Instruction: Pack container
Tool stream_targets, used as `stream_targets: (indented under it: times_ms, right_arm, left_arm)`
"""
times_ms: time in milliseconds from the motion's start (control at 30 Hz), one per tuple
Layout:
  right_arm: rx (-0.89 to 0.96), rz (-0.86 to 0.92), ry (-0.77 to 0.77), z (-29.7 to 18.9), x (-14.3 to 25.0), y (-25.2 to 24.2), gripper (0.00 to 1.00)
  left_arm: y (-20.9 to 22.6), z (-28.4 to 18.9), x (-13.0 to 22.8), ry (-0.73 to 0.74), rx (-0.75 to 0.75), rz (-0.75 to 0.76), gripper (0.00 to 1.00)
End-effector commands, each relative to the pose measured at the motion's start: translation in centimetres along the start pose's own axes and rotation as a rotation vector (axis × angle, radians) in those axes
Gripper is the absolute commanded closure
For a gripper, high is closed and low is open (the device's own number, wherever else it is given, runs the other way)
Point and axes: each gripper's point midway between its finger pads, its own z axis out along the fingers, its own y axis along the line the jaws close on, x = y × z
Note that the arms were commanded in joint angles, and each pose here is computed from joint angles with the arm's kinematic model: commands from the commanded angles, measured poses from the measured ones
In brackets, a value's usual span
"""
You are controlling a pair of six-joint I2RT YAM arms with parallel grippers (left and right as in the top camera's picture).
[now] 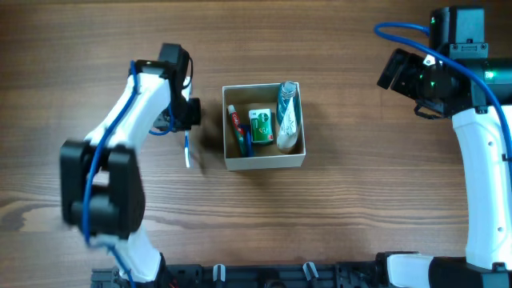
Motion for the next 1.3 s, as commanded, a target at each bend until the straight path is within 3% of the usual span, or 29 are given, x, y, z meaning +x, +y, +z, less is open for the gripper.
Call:
stream_targets:
  times_ms: [0, 133, 333, 467, 633, 700, 800, 900, 1167, 1267]
  right_arm:
    - [0.009, 0.020, 0.014, 0.5, 0.2, -0.2, 0.00]
    - [0.009, 0.020, 0.014, 0.5, 0.2, -0.2, 0.00]
    - [0.009, 0.020, 0.015, 0.5, 0.2, -0.2, 0.00]
    - [0.009, 0.019, 0.014, 0.5, 0.2, -0.2, 0.00]
    - [0.009, 0.020, 0.015, 0.5, 0.2, -0.2, 0.00]
    - [0.009, 0.020, 0.015, 0.5, 0.2, -0.2, 0.00]
    - [0.009, 0.020, 0.015, 0.5, 0.2, -0.2, 0.00]
    - [0.009, 0.020, 0.014, 0.5, 0.2, -0.2, 0.00]
    - [0.009, 0.020, 0.014, 0.5, 0.2, -0.2, 0.00]
    - [0.009, 0.020, 0.014, 0.5, 0.2, -0.2, 0.00]
  left_arm:
    - [-4.7, -8.1, -0.5, -0.210, 0.162, 0.035, 0.96]
    - [-9.7, -11.0, -0.4, -0.325, 0.235, 0.101, 0.96]
    - [-14.5, -6.2, -0.8, -0.311, 0.239, 0.118, 0.96]
    - [-15.8, -2.4, -0.3, -0.245, 0.200, 0.123, 0.96]
    - [-16.4, -1.5, 0.6, -0.216, 0.181, 0.124, 0.94]
    - [-16.5, -2.1, 0.7, -0.224, 0.184, 0.110, 0.83]
    - [-15.5, -4.9, 0.3, -0.282, 0.175, 0.093, 0.49]
    - [-12.3, -10.7, -0.5, -0.421, 0.119, 0.044, 0.00]
    - [-7.8, -23.7, 2.8, -0.713, 0.233, -0.028, 0.00]
    - [-5.9, -25.6, 4.9, -0.755, 0.199, -0.034, 0.00]
